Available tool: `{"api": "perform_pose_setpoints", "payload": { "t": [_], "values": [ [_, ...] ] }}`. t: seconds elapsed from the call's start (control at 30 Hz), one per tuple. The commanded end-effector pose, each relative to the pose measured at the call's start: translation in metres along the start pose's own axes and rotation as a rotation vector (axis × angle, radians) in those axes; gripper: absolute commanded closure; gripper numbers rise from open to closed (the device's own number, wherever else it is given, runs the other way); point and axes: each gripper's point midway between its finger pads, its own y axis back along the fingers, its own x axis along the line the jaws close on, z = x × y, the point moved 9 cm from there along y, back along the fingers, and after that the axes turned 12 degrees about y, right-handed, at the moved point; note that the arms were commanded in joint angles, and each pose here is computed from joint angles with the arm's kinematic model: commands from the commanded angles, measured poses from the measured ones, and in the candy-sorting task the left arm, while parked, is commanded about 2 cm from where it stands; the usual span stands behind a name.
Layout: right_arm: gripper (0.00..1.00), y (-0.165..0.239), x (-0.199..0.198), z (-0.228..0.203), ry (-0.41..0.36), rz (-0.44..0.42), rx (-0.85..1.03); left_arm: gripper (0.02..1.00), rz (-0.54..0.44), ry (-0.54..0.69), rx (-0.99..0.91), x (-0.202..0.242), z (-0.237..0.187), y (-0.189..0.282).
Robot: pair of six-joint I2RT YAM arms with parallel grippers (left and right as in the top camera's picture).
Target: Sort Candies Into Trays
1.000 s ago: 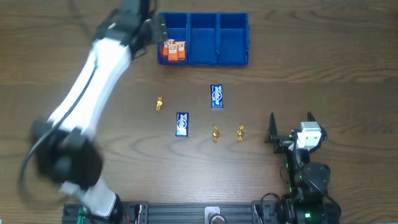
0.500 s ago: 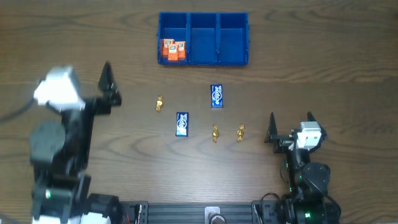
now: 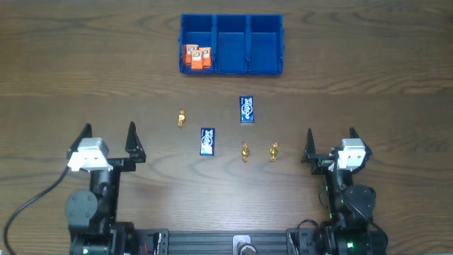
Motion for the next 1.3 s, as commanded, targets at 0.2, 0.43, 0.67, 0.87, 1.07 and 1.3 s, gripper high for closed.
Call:
{"api": "perform_pose_setpoints", "payload": {
  "t": [0.2,0.43,0.67,0.87,1.07,1.3],
  "values": [
    [0.003,0.0,-0.001,0.0,0.015,-0.004,0.001,0.02,0.019,-0.023,0.05,0.014,-0.041,-0.004],
    [0.003,0.0,-0.001,0.0,0.015,-0.004,0.001,0.02,0.053,-0.027,0.159,0.02,-0.058,-0.002],
    [0.003,0.0,-0.001,0.0,0.015,-0.004,0.001,0.02,0.056,-0.027,0.167,0.02,-0.059,-0.002],
    [0.003,0.0,-0.001,0.0,0.015,-0.004,0.001,0.02,0.056,-0.027,0.168,0.02,-0.059,-0.002],
    [0.003,0.0,-0.001,0.0,0.015,-0.004,0.001,0.02,0.056,-0.027,0.167,0.02,-0.059,-0.002],
    [0.003,0.0,-0.001,0.002,0.014,-0.007,-0.016,0.02,0.056,-0.027,0.168,0.02,-0.059,-0.002]
  ]
}}
